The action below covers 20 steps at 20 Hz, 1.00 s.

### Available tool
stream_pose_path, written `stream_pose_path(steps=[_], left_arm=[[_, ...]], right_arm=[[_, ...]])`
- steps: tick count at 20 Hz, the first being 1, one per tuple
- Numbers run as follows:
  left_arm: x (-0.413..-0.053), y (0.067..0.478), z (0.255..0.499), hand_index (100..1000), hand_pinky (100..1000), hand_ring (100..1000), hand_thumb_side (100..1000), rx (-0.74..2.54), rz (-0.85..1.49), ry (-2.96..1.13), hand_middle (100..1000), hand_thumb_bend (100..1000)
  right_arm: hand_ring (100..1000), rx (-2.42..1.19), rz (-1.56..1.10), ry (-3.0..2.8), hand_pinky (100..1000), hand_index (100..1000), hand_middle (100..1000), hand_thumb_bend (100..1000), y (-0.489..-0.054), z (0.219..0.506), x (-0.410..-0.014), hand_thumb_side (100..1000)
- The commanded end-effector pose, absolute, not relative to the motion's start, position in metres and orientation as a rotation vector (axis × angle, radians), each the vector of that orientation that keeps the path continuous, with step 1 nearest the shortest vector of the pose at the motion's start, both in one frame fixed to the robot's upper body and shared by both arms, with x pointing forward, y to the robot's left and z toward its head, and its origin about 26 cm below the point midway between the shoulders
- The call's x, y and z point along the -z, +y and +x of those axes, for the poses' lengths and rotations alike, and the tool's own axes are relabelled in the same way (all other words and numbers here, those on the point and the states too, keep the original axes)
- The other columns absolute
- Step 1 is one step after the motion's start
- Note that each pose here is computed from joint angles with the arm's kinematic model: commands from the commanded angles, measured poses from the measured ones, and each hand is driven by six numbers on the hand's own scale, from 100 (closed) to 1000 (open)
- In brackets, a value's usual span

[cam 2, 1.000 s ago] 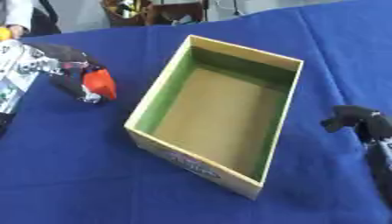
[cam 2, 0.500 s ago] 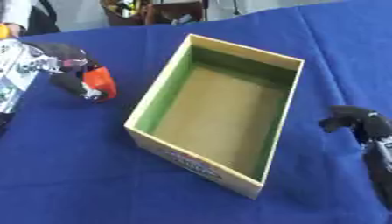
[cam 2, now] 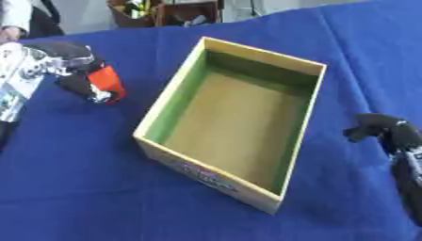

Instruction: Pick up objects on the table and place them in the box.

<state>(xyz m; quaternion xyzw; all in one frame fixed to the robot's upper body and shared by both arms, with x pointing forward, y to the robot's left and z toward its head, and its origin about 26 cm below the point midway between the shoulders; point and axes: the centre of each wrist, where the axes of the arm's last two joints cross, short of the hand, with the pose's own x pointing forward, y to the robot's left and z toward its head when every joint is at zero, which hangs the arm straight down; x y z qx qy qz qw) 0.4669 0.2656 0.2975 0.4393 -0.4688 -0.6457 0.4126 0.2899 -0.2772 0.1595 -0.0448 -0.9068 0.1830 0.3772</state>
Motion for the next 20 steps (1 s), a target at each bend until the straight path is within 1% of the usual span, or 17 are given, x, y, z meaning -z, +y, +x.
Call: stream_pose_path(steps=[1,3,8,16,20], left_arm=[[-0.308,0.272,0.465,591,100,339,514,1.573,1.169,-1.206,370,100],[-0.312,0.272,0.463,569,100,321,486,1.54,1.2,-1.229,360,100],[-0.314,0.274,0.46,559,100,307,451,1.511,1.231,-1.282,373,100],[-0.338,0.269,0.441,516,100,278,445,1.479,1.246,-1.439,366,100],[-0.354,0.261,0.428,511,100,267,443,1.46,1.243,-1.543,360,100]], right_arm=[[687,-0.471,-0.13,-2.339,934,777,525,100,-0.278,0.287,-0.165,1000],[687,-0.472,-0.131,-2.336,935,777,525,100,-0.278,0.287,-0.165,1000],[688,-0.471,-0.134,-2.331,935,777,525,100,-0.278,0.287,-0.164,1000],[688,-0.465,-0.136,-2.326,936,777,526,100,-0.28,0.286,-0.163,998],[689,-0.46,-0.133,-2.323,936,777,527,100,-0.282,0.285,-0.162,994]])
